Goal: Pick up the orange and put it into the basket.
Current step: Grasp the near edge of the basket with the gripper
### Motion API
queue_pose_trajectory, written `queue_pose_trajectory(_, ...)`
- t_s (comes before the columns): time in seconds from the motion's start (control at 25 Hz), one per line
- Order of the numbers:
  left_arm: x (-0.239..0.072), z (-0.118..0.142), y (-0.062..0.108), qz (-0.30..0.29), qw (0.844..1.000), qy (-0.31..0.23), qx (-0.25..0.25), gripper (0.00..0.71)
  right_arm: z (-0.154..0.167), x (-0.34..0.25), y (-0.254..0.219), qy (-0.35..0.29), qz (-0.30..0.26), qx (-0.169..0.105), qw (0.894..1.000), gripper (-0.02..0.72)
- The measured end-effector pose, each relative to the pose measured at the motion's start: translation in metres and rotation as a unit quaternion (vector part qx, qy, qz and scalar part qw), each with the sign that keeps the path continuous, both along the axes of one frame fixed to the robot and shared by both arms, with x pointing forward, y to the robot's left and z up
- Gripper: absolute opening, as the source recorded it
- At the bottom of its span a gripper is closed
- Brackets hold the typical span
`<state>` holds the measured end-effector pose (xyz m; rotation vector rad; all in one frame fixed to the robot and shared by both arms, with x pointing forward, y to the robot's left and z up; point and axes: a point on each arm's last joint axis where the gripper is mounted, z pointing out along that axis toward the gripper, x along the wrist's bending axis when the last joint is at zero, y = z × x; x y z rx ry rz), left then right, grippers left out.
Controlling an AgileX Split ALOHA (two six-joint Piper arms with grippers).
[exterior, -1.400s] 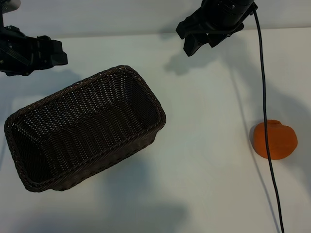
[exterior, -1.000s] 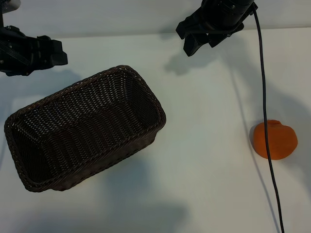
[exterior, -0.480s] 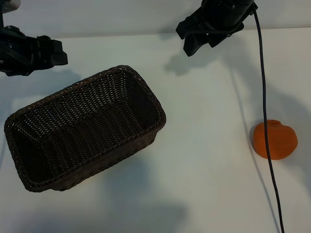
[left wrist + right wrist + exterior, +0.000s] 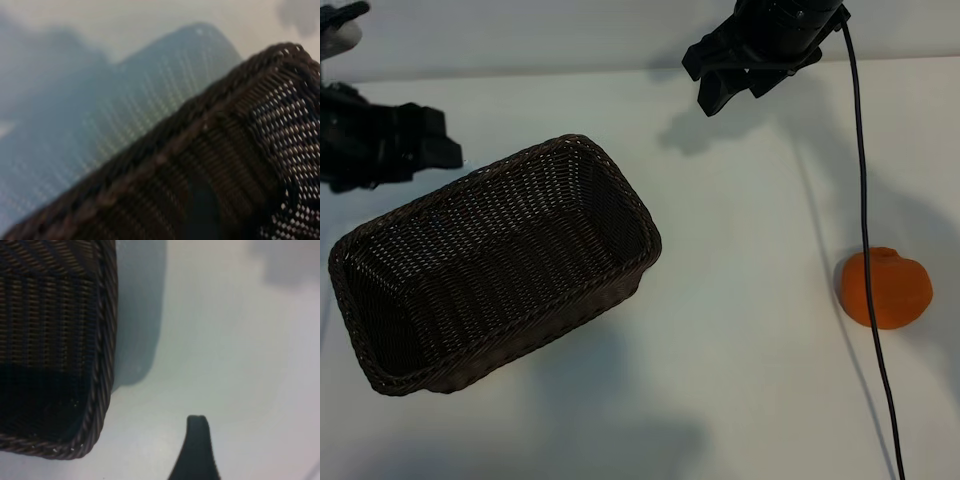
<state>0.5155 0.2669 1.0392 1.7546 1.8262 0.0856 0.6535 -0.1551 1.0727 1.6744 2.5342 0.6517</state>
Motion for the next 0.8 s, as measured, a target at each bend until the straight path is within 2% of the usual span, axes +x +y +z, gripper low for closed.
queue_pose_trajectory(0.16,-0.036,0.005,0.005,0.034,0.999,-0.001,0.010,0.588,0.000,0.000,0.000,0.000,0.000,0.000,1.000,0.559)
queue_pose_trajectory(0.28,-0.063,0.008,0.012,0.073,0.997,0.001,0.036,0.578,0.000,0.000,0.000,0.000,0.000,0.000,1.000,0.559)
queue_pose_trajectory(0.48,-0.102,0.013,0.028,0.160,0.984,0.023,0.080,0.573,0.000,0.000,0.000,0.000,0.000,0.000,1.000,0.559)
queue_pose_trajectory(0.64,-0.115,0.005,0.038,0.203,0.970,0.054,0.125,0.573,0.000,0.000,0.000,0.000,0.000,0.000,1.000,0.559)
queue_pose_trajectory(0.8,-0.116,-0.011,0.041,0.220,0.964,0.065,0.133,0.573,0.000,0.000,0.000,0.000,0.000,0.000,1.000,0.559)
